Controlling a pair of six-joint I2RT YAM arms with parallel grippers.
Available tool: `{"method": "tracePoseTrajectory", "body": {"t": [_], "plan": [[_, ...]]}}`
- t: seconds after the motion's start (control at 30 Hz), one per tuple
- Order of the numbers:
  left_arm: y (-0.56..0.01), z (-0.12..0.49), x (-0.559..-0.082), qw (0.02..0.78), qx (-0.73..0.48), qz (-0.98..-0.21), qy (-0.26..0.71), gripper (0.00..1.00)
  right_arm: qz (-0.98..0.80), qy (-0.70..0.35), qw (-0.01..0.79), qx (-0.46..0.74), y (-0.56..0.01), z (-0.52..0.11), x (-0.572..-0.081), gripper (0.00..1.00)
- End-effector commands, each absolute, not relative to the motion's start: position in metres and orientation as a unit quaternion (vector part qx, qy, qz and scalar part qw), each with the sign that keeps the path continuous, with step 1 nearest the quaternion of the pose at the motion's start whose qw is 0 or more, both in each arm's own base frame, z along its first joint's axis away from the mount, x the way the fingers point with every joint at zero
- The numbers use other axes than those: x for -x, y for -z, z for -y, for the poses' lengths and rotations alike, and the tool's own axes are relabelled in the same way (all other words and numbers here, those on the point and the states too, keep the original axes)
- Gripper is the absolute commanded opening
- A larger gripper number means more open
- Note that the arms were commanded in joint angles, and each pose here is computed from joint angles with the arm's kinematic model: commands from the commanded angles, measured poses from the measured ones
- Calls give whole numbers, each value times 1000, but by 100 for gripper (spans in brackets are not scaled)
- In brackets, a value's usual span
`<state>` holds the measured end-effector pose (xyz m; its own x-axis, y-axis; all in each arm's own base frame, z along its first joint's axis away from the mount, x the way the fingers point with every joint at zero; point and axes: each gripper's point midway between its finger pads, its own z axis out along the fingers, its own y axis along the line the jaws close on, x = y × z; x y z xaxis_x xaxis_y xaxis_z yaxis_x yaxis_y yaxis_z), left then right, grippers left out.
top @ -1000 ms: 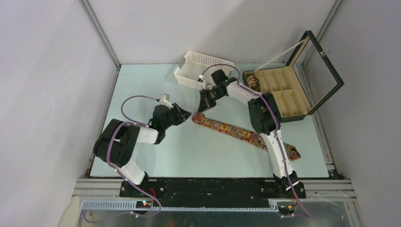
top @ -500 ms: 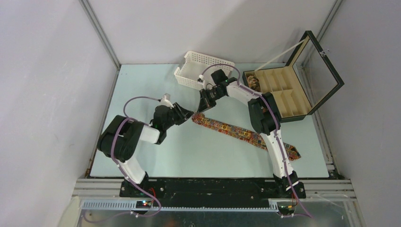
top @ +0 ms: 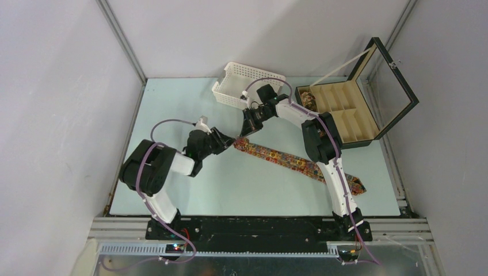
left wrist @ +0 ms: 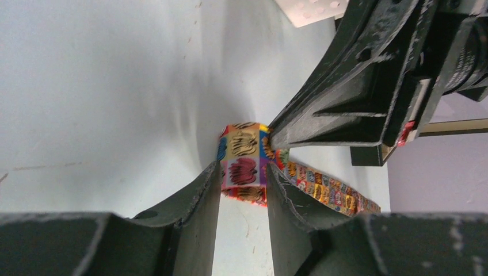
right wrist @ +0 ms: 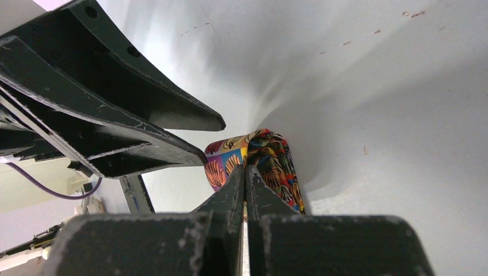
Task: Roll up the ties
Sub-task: Roll the tie at the center of the board.
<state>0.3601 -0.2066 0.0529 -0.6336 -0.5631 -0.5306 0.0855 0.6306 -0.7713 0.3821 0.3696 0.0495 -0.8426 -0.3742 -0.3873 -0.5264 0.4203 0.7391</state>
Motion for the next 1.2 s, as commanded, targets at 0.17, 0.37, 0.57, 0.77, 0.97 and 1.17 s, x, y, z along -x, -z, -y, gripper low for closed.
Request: {"method": "tracePoseTrajectory", "body": {"t": [0.17,0.37,0.57,0.77,0.97,1.17], "plan": [[-68,192,-342,413,188,-793,407,39,-831,-467,118,279,-75,-376,-388,0],[-88,181,-336,411,250,-774,412,38,-834,-463,122,275,-74,-375,-390,0],[-101,197,-334,384,274,-753,458,41,-834,-461,131,273,-75,-375,-391,0],[-95,215,-332,352,292,-742,491,50,-835,-459,135,272,-77,-374,-391,0],[-84,229,-334,332,302,-737,505,49,-835,-459,136,271,-79,-374,-392,0],[-81,236,-341,325,311,-725,521,47,-835,-459,135,272,-78,-374,-391,0]]}}
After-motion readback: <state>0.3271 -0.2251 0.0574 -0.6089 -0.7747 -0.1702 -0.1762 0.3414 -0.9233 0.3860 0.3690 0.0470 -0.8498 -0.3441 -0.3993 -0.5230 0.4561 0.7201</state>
